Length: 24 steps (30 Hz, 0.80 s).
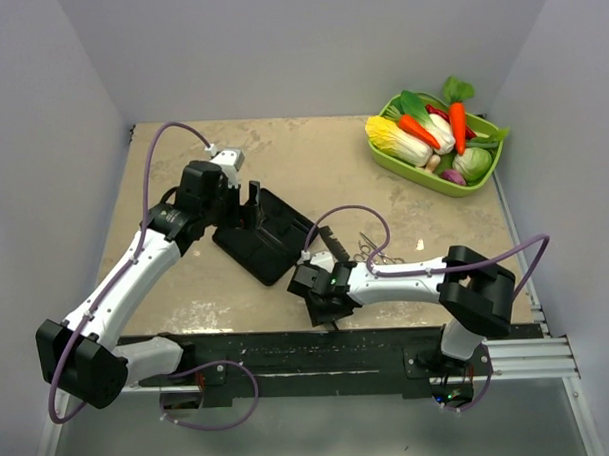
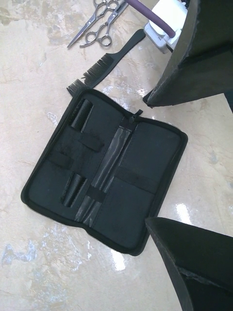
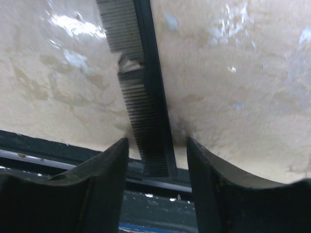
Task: Sort the hair-cutting tools
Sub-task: Pick up the comb at the center of the board.
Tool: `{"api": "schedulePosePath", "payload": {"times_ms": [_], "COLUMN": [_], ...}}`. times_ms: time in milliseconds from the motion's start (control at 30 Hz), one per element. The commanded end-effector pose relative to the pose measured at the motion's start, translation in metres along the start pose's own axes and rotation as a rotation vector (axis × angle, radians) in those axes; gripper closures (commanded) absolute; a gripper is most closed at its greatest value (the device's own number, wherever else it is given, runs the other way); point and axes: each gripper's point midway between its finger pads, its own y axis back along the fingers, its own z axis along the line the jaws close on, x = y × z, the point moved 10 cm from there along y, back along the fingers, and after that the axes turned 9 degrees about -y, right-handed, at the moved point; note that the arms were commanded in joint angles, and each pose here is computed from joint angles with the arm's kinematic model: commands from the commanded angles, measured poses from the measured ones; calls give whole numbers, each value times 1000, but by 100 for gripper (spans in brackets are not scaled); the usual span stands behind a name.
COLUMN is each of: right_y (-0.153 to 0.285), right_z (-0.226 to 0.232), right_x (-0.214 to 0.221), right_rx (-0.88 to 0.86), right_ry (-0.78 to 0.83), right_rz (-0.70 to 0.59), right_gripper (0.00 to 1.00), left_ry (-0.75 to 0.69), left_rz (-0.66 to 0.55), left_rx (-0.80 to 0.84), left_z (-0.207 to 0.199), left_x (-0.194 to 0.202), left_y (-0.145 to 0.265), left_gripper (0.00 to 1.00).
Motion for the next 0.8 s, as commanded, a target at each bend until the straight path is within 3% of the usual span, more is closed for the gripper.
{"api": "schedulePosePath", "payload": {"times_ms": [0, 433, 767], "right_y": [-5, 8, -4], "right_z": [-16, -7, -5], "right_x": [22, 35, 36], "right_rx": [162, 150, 149], "right_ry": [-8, 12, 15], "right_rz": [80, 88, 78], "right_gripper": [41, 39, 47], "left_ry": [10, 10, 10], "left_rz": [-31, -31, -22], "left_rx": [35, 38, 42], "left_z": [-2, -3, -3], "left_x": [-2, 0, 1], "left_y": [7, 9, 5], "left_gripper": [1, 0, 0]}}
